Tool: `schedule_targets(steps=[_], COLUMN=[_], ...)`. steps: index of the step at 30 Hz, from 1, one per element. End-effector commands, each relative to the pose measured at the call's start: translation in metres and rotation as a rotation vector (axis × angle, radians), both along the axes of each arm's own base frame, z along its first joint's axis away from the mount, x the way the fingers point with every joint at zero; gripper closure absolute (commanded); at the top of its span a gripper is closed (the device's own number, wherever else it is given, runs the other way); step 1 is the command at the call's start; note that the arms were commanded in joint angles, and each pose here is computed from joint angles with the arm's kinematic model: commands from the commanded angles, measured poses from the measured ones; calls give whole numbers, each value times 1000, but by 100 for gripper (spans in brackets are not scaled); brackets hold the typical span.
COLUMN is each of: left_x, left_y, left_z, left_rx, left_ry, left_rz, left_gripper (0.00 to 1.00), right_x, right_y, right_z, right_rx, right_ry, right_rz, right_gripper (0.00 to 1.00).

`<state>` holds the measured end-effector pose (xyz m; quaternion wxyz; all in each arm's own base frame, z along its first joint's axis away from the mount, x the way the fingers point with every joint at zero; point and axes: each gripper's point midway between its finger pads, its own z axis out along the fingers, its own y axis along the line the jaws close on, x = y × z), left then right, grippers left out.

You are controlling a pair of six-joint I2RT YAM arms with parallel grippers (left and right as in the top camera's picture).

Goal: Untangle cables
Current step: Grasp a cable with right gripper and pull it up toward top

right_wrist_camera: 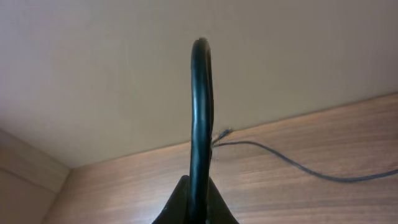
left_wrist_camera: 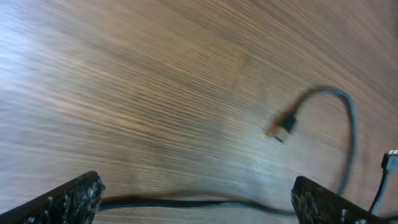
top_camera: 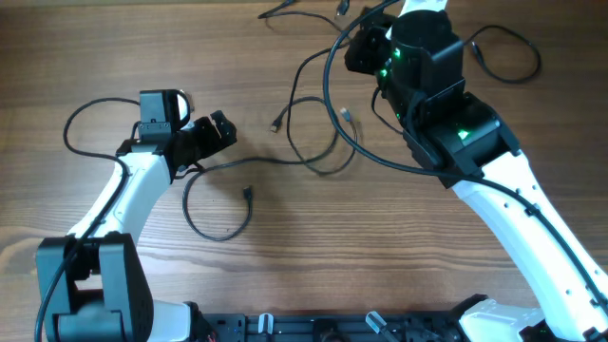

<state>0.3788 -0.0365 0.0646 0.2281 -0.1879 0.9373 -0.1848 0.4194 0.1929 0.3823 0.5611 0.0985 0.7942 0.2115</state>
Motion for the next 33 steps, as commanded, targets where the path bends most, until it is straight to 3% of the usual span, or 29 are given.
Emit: schedule_targets(steps=[1, 3, 5, 10, 14, 17, 31, 33], left_x=[-7, -12, -21, -33, -11, 9, 12, 12], left_y=[-48, -70, -97, -137, -138, -124, -120, -119], left_z=[23, 35, 48, 44, 36, 36, 30, 30], left_rx=[-183, -281, -317, -119, 94, 183, 194, 202], left_ry=[-93, -115, -198, -363, -396, -380, -358, -362], left_rz=[-266, -343, -530, -862, -819, -653, -612, -619], left_gripper=[0, 0, 0, 0, 0, 0, 0, 4], right_x=[-3, -2, 0, 2, -2, -4, -8, -9], right_y=[-8, -7, -5, 0, 10, 15, 26, 27], right_z=[26, 35, 41, 44, 45, 48, 77, 82], right_rx=[46, 96, 168, 292, 349, 363, 573, 617], right_ry=[-71, -93, -100, -68, -37, -39, -63, -62], right_rz=[-35, -39, -26, 53, 134, 165, 221, 233], right_gripper=[96, 96, 96, 96, 96, 96, 96, 96])
